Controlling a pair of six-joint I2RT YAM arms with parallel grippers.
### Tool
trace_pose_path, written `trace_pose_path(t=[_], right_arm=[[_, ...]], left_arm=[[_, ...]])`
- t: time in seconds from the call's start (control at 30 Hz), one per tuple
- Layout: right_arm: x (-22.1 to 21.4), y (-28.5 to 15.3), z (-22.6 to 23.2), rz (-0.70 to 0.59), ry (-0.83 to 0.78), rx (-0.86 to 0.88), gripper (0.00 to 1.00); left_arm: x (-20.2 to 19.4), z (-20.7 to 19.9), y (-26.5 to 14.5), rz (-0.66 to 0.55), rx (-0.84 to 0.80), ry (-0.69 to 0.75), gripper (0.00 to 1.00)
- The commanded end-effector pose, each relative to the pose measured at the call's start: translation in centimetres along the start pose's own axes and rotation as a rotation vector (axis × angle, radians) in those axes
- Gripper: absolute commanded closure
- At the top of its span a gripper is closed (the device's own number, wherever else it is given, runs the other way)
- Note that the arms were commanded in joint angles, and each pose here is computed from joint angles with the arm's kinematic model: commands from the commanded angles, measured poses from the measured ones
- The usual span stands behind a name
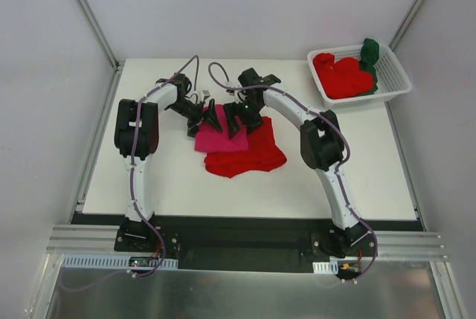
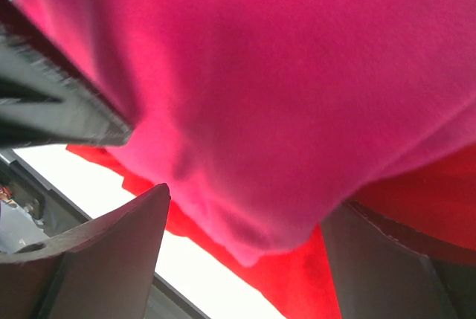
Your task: Fold and stack the t-shirts
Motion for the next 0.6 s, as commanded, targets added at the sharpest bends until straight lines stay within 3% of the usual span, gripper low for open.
trace_pose_path(t=[0.0, 0.23, 0.57], right_arm=[[0.9, 0.4, 0.5, -0.022, -0.020, 0.030, 0.18], [1.9, -0.8, 1.9, -0.076, -0.006, 0.114, 0.21], [3.3, -4.1, 3.0, -0.159, -0.034, 0.074, 0.26]], left_arm=[[-1.3, -2.7, -1.4, 0.000, -0.056, 0.054, 0.16], [-1.3, -2.9, -1.5, -0.003, -0.061, 0.058, 0.16], [-1.2, -2.7, -1.3, 0.001, -0.063, 0.055, 0.16]])
Point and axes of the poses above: each gripper's point midway between its finger pads, its own y axis out along the fingers, its own z axis along the line the jaws close on, x = y × z, the point moved 6 cm from there along -y, back along the fingers, and after that the axes turned 5 degrees about -y, right-handed, at the moved point
